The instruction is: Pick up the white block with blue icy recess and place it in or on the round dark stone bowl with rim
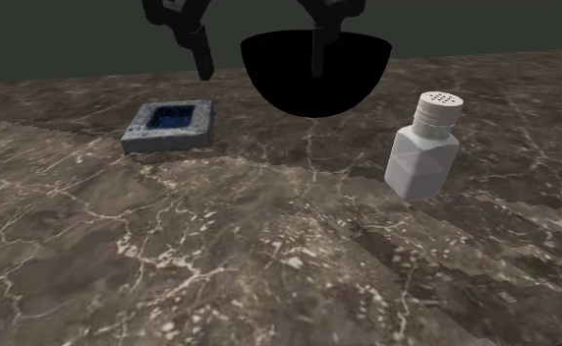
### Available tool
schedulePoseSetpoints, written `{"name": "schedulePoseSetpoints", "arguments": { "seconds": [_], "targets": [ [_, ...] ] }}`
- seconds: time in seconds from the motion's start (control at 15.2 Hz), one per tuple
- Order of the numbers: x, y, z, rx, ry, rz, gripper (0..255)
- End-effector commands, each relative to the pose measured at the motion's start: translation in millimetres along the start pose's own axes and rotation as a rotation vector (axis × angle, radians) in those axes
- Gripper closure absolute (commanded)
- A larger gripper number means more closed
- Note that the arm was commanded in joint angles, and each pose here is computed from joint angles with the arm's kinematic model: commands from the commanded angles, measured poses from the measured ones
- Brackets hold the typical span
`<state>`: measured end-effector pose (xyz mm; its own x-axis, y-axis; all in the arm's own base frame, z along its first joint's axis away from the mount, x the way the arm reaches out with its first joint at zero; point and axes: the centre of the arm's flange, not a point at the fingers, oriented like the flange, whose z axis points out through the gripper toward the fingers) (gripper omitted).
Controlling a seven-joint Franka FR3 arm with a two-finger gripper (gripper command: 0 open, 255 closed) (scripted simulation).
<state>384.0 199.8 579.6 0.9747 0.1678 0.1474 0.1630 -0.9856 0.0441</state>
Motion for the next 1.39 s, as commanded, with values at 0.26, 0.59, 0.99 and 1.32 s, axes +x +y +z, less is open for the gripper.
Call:
{"name": "schedulePoseSetpoints", "arguments": {
  "seconds": [0.26,0.59,0.99,1.32],
  "targets": [
    [35.7,-63.1,0.0,0.021,0.05,-0.008,0],
    [66.4,-115.1,-3.2,0.037,0.091,-0.015,0],
    [72.8,-122.6,22.6,0.039,0.096,-0.016,0],
    [74.1,-123.2,36.1,0.039,0.096,-0.016,0]
  ]
}}
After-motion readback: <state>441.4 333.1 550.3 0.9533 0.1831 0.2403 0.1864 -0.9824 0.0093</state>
